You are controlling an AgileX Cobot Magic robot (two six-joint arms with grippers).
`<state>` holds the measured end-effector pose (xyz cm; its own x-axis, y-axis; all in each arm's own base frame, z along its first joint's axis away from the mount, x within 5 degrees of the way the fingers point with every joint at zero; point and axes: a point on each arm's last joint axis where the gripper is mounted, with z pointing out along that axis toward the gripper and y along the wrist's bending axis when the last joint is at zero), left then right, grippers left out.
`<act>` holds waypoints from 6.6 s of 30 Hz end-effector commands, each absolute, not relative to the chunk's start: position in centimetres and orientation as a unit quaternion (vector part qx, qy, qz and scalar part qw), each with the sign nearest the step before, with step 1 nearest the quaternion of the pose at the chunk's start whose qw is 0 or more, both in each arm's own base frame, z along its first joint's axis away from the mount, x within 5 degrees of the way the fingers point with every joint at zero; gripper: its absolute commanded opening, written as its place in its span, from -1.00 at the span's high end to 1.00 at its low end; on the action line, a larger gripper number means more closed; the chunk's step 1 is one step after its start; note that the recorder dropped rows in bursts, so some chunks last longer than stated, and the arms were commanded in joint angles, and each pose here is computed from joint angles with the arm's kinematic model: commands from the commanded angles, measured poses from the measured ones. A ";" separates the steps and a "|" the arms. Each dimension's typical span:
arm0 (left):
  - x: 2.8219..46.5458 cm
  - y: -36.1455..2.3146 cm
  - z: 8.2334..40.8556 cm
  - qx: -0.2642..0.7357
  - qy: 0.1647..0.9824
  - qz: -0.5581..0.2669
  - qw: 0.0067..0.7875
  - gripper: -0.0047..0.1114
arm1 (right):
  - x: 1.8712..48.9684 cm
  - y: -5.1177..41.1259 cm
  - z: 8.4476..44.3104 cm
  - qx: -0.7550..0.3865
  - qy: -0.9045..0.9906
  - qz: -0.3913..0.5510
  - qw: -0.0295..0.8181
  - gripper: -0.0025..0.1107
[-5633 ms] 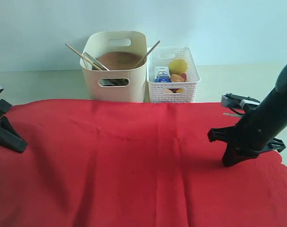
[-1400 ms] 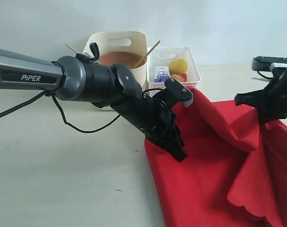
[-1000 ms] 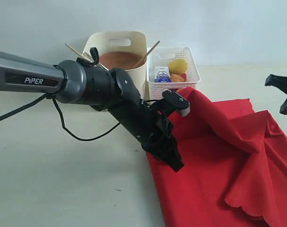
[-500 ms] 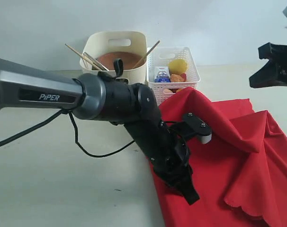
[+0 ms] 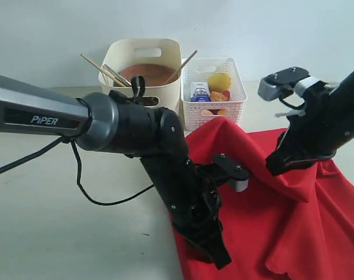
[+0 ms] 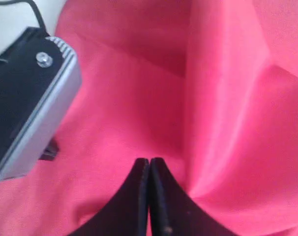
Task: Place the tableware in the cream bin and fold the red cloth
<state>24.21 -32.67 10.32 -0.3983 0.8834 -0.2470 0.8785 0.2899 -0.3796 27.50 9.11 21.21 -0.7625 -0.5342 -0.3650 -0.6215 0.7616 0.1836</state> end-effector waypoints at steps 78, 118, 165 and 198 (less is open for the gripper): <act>28.8 -25.9 13.7 -0.401 -0.877 0.144 -0.222 0.92 | 27.4 15.2 16.0 -0.269 0.948 0.140 0.091 0.96; 32.0 -22.5 14.7 -0.324 -0.899 0.140 -0.259 0.92 | 23.3 13.4 19.5 -0.214 0.960 0.146 0.110 0.96; 26.3 -23.7 15.8 -0.382 -0.888 0.172 -0.190 0.92 | 39.8 4.7 13.1 -0.018 0.965 0.007 0.260 0.96; 11.6 -5.0 35.0 -0.214 -0.818 0.080 -0.528 0.92 | 27.3 4.8 17.5 -0.067 0.992 0.078 0.070 -0.43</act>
<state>12.92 -6.21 35.25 -0.3659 0.3126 -0.8766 0.4852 0.8678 0.1070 26.88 4.67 18.78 -0.9756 -0.1302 -0.1767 -0.1548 0.9789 0.1332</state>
